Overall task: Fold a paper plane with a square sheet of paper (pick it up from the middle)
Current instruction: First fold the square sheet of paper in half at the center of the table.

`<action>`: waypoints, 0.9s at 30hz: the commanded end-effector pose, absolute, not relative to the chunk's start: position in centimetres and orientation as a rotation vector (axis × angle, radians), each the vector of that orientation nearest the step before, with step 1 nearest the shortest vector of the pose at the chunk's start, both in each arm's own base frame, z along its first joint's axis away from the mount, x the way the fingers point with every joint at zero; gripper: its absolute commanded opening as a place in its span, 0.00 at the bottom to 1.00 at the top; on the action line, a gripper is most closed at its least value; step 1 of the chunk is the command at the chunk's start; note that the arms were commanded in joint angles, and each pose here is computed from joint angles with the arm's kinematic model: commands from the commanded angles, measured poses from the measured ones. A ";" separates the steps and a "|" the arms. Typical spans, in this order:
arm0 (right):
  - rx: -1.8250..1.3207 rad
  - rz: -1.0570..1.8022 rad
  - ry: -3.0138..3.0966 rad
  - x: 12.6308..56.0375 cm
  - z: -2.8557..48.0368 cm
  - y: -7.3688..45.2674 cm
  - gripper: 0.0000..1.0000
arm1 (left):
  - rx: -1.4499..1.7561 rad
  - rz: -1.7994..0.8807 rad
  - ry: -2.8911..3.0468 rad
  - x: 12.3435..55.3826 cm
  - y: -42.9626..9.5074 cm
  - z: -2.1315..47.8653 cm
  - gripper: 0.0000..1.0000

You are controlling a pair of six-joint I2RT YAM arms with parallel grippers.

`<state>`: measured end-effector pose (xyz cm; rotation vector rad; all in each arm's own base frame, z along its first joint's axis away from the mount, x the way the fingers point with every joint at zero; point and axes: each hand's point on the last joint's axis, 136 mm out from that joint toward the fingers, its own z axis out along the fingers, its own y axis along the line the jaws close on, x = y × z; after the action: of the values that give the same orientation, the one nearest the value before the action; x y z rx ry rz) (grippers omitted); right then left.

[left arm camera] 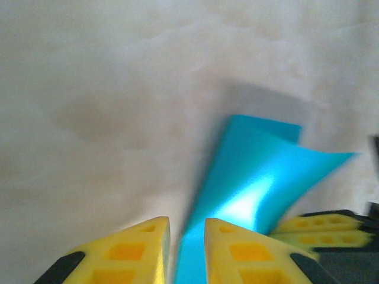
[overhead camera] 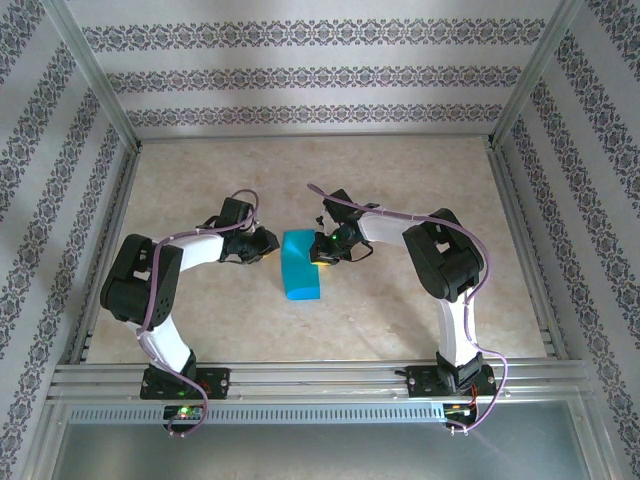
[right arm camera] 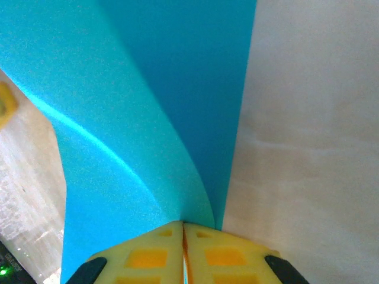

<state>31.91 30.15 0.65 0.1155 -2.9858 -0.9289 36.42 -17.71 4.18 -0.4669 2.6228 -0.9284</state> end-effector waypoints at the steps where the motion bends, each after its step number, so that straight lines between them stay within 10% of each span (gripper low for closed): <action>1: -0.016 -0.289 -2.969 27.8 -7.8 21.8 0.11 | -0.295 -1.073 2.456 37.5 -21.3 7.8 0.22; 27: 0.000 -0.199 -2.967 27.3 -8.4 20.5 0.11 | -0.520 -0.788 2.584 40.6 -15.5 1.9 0.22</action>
<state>31.93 30.04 0.54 0.1236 -2.9908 -0.9182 40.00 -18.07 2.56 -0.4933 2.5545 -0.9237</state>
